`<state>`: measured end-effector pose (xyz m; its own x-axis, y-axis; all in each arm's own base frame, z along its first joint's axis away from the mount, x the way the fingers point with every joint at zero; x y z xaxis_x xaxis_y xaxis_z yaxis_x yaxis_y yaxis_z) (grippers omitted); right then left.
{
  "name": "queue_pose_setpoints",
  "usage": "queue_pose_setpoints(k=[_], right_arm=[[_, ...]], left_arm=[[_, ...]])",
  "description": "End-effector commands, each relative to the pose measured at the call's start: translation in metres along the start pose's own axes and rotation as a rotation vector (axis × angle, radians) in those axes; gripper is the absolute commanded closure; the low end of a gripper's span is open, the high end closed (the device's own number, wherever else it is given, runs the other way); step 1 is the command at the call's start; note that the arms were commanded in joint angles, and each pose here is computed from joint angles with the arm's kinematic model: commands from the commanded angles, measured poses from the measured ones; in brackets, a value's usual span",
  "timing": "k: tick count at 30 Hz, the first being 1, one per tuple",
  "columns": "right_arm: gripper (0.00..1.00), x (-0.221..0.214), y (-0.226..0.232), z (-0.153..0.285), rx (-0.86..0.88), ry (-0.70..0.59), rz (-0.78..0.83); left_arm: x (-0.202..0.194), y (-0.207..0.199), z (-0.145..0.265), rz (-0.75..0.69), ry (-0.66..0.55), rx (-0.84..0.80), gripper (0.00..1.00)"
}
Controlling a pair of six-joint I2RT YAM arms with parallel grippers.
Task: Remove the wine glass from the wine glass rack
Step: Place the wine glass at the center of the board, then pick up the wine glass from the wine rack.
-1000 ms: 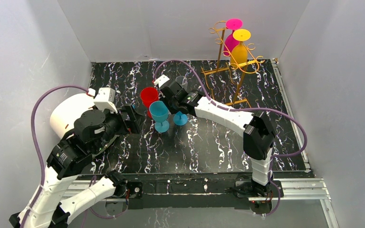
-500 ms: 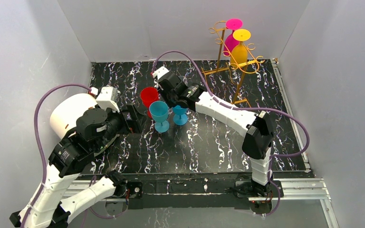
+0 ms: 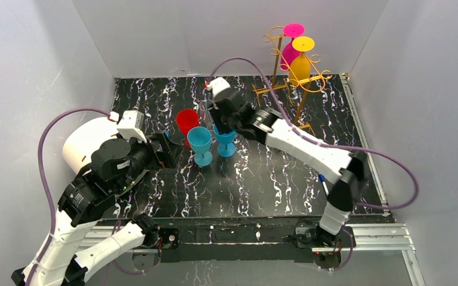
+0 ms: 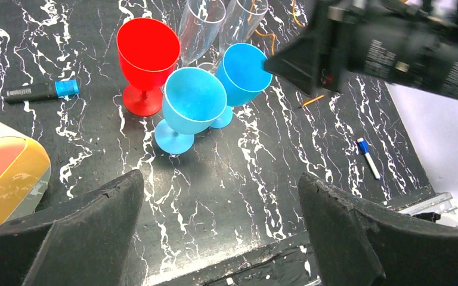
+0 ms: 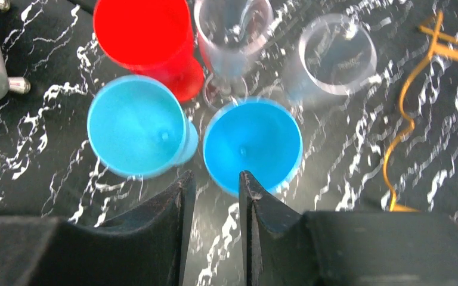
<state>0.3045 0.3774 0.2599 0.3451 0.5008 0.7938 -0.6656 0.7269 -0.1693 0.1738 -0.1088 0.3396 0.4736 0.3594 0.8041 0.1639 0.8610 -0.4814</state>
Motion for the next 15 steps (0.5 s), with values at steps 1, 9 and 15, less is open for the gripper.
queue_pose_setpoints(k=[1, 9, 15], right_arm=[[0.58, 0.019, -0.024, 0.062, -0.063, -0.204, -0.181], [0.53, -0.070, -0.056, 0.098, -0.208, -0.233, -0.422], [0.55, -0.136, -0.057, 0.099, -0.255, -0.186, -0.611]], left_arm=[[0.003, 0.000, -0.001, 0.008, -0.021, -0.001, 0.02], [-0.010, -0.005, -0.008, -0.023, 0.038, -0.035, 0.02], [-0.004, -0.006, -0.009, -0.031, 0.012, -0.038, 0.02]])
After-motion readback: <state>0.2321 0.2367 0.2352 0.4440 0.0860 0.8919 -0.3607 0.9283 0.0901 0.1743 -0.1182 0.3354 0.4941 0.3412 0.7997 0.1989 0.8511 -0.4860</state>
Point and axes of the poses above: each gripper's point midway between its finger pads, its own z axis back along the fingers, its own y axis along the line the jaws close on, x = y × z, the point moved 1 cm from there along z, back along the fingers, and after that the axes turned 10 degrees about z, right-handed, at the moved point
